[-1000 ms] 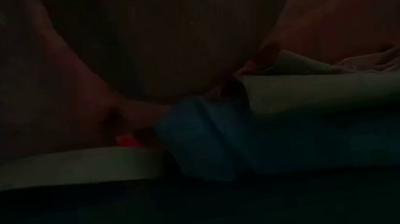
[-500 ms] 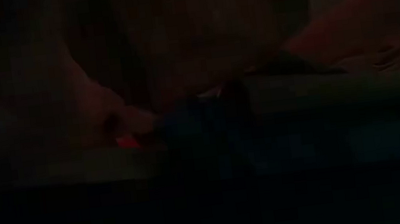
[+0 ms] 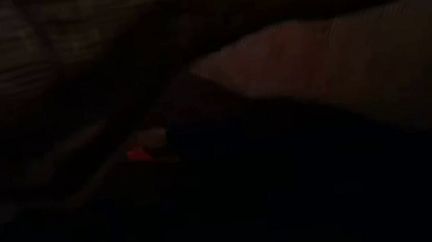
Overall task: Fold laundry
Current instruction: Fold the pink polo
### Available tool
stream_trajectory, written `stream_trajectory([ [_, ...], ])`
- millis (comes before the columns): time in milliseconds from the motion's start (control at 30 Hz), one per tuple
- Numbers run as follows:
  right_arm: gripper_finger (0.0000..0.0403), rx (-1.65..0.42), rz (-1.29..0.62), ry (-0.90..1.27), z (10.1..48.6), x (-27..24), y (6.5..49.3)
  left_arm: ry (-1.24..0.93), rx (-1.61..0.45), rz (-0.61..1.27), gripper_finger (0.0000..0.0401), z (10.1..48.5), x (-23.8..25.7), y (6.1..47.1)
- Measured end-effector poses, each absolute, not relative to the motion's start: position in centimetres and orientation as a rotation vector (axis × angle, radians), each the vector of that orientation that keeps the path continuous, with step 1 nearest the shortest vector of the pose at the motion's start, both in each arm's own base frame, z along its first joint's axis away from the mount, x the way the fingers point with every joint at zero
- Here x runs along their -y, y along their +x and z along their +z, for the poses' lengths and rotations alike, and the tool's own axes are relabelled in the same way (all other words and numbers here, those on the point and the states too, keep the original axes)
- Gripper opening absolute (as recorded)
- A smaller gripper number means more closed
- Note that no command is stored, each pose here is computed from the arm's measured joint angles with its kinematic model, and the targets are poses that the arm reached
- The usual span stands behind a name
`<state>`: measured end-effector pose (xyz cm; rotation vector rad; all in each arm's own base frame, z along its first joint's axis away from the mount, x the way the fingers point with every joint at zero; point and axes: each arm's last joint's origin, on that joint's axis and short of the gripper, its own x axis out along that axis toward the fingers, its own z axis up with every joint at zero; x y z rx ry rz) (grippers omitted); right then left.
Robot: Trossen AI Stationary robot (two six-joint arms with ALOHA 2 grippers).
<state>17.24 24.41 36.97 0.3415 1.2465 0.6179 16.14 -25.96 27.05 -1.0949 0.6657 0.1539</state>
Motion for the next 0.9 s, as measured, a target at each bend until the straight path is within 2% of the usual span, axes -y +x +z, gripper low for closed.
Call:
stream_trajectory([
  [267,0.0115,-1.105,0.622,0.094,39.1,-20.5,15.4,-0.88,-0.484,0.405,0.0151,26.8,20.2,22.1],
  [467,0.0115,-0.961,0.411,-0.058,41.0,-14.7,14.5,-0.793,-0.585,0.559,0.0151,26.2,13.1,26.6],
  [600,0.0115,-0.902,0.297,-0.075,41.8,-11.5,15.2,-0.75,-0.655,0.632,0.0151,26.0,7.4,28.7],
  [767,0.0115,-0.858,0.235,-0.141,42.2,-8.2,16.1,-0.692,-0.681,0.725,0.0151,25.9,0.6,29.6],
  [900,0.0115,-0.854,0.196,-0.144,40.2,-6.0,17.1,-0.654,-0.695,0.808,0.0151,25.6,-3.5,29.6],
])
